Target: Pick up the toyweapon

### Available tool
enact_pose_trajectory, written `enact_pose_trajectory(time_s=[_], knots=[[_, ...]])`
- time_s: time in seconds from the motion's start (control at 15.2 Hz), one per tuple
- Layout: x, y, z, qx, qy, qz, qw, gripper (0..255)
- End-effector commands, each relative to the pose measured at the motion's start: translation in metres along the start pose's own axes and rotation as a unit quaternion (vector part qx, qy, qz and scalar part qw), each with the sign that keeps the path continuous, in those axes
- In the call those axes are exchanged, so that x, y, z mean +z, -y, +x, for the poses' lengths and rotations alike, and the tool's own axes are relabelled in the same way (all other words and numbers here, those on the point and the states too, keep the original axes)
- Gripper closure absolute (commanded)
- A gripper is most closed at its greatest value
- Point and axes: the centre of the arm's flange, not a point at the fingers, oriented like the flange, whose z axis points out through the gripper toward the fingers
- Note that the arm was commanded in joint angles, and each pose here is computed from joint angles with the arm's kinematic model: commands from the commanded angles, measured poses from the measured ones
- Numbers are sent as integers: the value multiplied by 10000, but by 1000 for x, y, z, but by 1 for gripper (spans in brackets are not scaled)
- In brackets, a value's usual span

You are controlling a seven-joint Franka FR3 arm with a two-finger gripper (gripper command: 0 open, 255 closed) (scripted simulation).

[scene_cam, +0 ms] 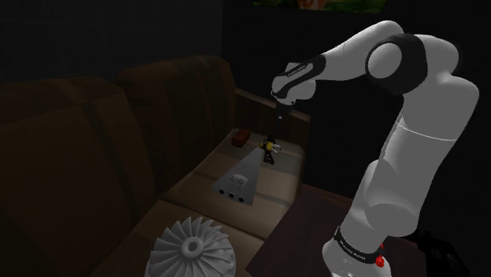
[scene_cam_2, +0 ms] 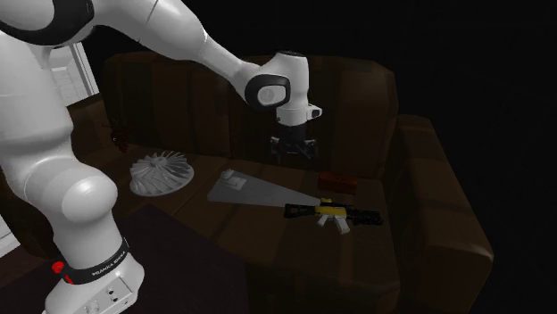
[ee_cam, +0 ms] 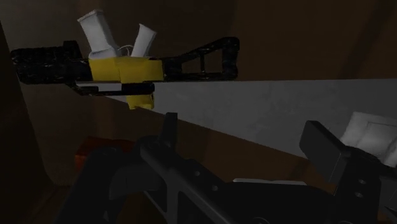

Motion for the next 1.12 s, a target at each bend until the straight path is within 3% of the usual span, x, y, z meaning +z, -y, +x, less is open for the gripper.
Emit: enact_pose_trajectory(time_s=[0.0,0.86,1.06], knots=[[20,-20,7,-158,-6,28,9999,0],[148,-125,67,-1089,8,244,9937,0],[160,-126,66,-1099,8,246,9936,0]])
